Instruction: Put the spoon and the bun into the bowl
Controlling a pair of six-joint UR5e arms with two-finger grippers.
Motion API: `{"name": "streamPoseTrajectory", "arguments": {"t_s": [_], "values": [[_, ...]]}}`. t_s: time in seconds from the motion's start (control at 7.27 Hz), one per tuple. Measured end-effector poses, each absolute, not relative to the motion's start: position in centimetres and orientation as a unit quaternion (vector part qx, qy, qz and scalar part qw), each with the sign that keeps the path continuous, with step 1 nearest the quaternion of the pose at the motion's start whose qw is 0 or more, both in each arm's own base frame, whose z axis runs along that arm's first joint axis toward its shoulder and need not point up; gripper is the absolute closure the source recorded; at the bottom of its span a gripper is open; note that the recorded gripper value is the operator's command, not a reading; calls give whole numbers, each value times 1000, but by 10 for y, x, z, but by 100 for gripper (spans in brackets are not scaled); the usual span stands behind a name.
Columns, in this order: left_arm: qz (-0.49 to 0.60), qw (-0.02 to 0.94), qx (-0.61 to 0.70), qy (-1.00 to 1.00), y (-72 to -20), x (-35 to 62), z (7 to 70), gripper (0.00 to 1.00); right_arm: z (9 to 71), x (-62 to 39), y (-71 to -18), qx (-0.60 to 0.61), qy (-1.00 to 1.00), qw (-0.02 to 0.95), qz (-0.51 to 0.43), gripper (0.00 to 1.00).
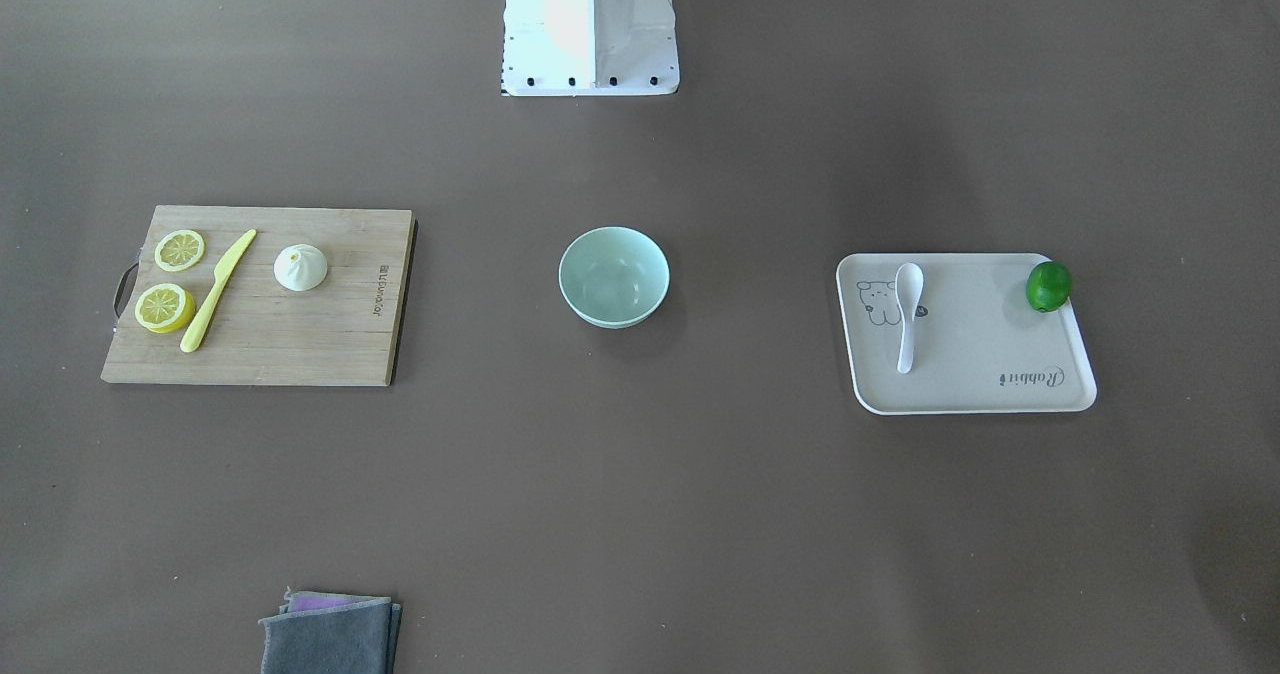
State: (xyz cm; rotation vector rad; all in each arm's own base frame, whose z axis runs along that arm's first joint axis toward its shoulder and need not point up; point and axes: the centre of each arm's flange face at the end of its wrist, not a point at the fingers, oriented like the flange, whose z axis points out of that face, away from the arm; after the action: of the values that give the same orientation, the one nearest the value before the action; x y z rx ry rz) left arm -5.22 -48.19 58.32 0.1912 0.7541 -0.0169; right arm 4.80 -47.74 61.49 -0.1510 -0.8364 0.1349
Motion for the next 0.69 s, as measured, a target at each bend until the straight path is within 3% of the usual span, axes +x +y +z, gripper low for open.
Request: {"name": "streamPoseTrajectory", "arguments": {"t_s": [0.69], "values": [[33, 915, 138, 377, -521, -28, 530, 2, 569, 35, -495, -26, -406, 913, 30, 0]]}}
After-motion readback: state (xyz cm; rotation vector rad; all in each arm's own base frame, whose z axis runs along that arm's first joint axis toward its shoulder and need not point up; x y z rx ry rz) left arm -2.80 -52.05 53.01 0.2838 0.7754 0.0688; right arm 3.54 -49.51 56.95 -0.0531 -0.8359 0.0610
